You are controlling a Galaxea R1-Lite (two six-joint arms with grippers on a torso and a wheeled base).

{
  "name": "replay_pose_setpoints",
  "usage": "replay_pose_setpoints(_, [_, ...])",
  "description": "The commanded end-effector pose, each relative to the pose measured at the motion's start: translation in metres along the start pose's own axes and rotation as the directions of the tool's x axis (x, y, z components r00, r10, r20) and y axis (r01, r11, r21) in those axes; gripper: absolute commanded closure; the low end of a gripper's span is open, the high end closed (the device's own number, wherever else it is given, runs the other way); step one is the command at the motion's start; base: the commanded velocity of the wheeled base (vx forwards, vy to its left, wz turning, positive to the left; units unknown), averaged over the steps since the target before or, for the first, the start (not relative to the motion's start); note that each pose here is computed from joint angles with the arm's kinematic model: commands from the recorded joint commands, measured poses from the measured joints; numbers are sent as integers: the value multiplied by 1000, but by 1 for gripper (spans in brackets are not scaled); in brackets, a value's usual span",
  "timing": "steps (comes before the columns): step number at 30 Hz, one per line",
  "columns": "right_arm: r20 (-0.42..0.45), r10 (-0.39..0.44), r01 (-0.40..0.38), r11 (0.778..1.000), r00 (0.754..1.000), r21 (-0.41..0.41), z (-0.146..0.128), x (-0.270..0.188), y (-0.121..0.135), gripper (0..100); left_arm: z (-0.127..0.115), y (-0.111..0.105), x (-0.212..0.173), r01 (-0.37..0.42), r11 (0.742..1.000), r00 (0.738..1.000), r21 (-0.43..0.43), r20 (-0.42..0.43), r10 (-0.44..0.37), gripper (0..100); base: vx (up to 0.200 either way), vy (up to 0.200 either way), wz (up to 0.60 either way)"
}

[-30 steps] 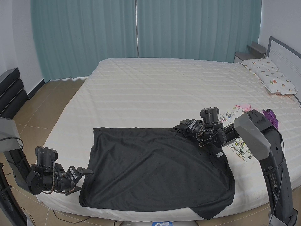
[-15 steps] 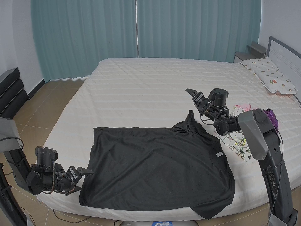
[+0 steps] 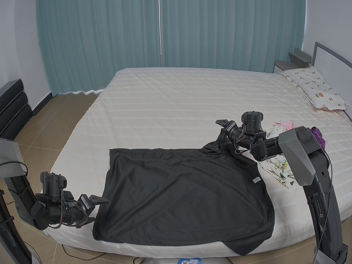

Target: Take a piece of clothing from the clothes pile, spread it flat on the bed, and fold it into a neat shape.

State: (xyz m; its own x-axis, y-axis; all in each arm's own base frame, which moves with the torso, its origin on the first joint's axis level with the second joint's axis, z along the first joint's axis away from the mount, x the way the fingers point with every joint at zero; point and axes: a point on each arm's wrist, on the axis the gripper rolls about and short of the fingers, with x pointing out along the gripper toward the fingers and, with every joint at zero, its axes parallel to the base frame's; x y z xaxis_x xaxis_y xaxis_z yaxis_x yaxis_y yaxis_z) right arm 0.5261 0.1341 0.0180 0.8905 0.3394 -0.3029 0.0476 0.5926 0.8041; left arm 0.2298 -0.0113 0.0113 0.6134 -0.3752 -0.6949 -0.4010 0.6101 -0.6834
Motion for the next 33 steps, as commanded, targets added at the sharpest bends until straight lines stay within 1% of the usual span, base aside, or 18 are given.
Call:
replay_pose_setpoints(1, [-80, -83, 83, 997, 993, -5, -19, -20, 4, 0, -1, 2, 0, -1, 1000, 1000, 0, 1, 1, 0, 0, 0, 0])
replay_pose_setpoints(9, [-117, -115, 115, 993, 986, -7, -32, -19, -7, 0, -2, 2, 0, -3, 1000, 1000, -1, -1, 3, 0, 0, 0, 0])
replay_pose_setpoints(10, [-118, -109, 109, 994, 987, -10, -37, -15, -9, 0, -2, 2, 0, -3, 1000, 1000, 0, -2, 3, 0, 0, 0, 0])
replay_pose_setpoints(14, [-125, -103, 102, 995, 987, -12, -43, -7, -10, 0, -2, 2, 0, -3, 1000, 1000, 0, -2, 3, 0, 0, 0, 0])
replay_pose_setpoints(17, [-146, -110, 108, 994, 983, -19, -58, 3, -17, 0, -2, 2, 0, -3, 1000, 1000, 0, -2, 3, 0, 0, 0, 0])
replay_pose_setpoints(23, [-141, -95, 93, 995, 985, -21, -62, 16, -15, 0, -2, 2, 0, -3, 1000, 1000, 3, -2, 3, 0, 0, 0, 0])
replay_pose_setpoints(26, [-142, -102, 101, 995, 985, -16, -61, 24, -14, 0, -2, 2, 0, -3, 1000, 1000, 3, -2, 3, 0, 0, 0, 0])
replay_pose_setpoints(28, [-133, -108, 107, 994, 985, -16, -66, 29, -22, 0, -2, 2, 0, -2, 1000, 1000, 3, -3, 2, 0, 0, 0, 0])
replay_pose_setpoints(30, [-96, -69, 68, 998, 993, -14, -63, 30, -19, 0, -2, 2, 0, -2, 1000, 1000, 3, -3, 2, 0, 0, 0, 0])
replay_pose_setpoints(31, [-53, -6, 6, 1000, 999, -16, -61, 31, -13, 0, -2, 2, 0, -2, 1000, 1000, 3, -3, 2, 0, 0, 0, 0])
replay_pose_setpoints(33, [22, 101, -100, 994, 995, -37, -56, 31, -1, 0, -2, 2, 0, -2, 1000, 1000, 3, -3, 2, 0, 0, 0, 0])
